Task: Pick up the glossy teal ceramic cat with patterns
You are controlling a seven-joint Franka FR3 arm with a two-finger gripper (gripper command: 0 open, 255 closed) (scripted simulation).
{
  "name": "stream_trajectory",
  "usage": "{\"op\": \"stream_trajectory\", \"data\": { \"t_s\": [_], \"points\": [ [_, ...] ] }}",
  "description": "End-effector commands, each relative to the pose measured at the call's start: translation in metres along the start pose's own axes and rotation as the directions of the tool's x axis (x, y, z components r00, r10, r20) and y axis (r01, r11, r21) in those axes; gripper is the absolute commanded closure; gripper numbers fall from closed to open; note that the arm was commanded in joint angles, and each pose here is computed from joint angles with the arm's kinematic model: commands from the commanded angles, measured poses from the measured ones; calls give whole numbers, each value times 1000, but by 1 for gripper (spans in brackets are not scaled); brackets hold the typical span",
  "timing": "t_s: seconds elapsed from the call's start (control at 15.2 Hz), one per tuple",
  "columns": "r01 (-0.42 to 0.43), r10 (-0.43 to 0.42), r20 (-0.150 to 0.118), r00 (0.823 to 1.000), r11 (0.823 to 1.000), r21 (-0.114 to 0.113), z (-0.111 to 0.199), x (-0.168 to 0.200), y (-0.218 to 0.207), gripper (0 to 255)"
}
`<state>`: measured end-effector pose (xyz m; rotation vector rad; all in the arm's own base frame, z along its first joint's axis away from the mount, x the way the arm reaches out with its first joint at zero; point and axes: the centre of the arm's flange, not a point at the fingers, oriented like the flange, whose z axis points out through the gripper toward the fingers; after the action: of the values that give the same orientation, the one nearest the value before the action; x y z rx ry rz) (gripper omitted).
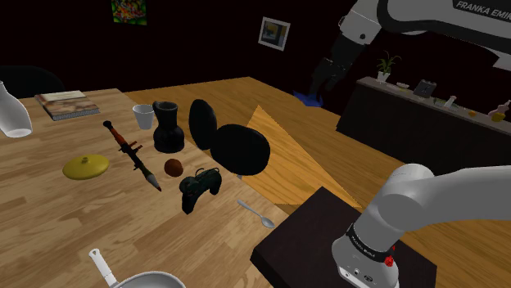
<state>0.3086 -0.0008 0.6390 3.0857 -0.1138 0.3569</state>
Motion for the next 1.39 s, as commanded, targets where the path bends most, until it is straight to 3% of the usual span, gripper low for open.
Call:
{"op": "stream_trajectory", "data": {
  "t_s": [0.0, 0.33, 0.66, 0.99, 1.32],
  "points": [
    [0, 0, 0, 1000, 1000, 0, 0, 0, 0, 0],
    [-191, 191, -1, 982, 981, -7, 53, -8, -40, 0],
    [-376, 376, -4, 927, 927, -14, 106, -8, -80, 0],
    [-546, 546, -8, 838, 837, -20, 159, -1, -119, 0],
    [-696, 696, -13, 718, 717, -26, 213, 14, -156, 0]
  ]
}}
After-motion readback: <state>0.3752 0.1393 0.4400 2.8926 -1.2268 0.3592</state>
